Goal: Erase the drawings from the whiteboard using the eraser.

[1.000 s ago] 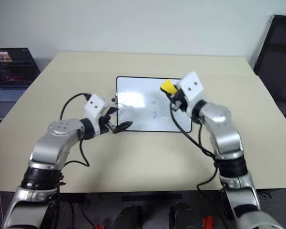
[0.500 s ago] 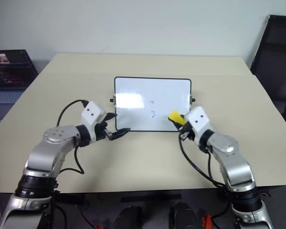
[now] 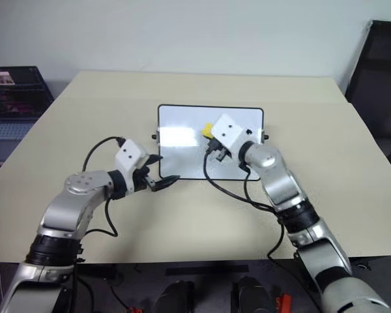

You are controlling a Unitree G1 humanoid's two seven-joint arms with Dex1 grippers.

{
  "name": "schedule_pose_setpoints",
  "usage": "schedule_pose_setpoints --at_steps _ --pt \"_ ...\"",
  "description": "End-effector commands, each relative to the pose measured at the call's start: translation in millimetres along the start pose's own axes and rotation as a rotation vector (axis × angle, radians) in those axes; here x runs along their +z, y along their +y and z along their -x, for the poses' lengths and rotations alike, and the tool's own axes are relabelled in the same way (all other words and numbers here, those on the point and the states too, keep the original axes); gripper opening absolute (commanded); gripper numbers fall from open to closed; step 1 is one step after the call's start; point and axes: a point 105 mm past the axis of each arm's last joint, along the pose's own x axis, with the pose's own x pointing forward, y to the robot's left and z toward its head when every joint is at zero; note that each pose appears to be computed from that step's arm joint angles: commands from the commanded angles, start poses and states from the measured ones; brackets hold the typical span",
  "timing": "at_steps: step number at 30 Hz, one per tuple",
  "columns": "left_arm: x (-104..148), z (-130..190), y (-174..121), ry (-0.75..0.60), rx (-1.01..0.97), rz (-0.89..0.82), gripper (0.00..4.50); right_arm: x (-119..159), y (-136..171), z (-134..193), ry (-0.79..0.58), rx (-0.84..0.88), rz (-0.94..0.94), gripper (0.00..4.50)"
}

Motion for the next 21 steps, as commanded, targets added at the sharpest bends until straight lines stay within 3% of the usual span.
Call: schedule_pose_setpoints --at_steps 1,13,21 --pt "24.7 -1.0 -3.1 -0.055 -0.010 -0.062 4.50 10.2 -5.6 -12.3 -0.022 -0.008 0.062 1.10" --pt "36.8 -3.4 -9.1 -0.064 -0.028 -0.067 4.50 -27.0 4.3 -20.6 0.129 0.099 0.153 1.10" --pt "42.1 -5.6 -14.3 -0.073 -0.042 -0.066 4.50 -25.3 -16.3 -19.3 0.136 0.010 0.203 1.10"
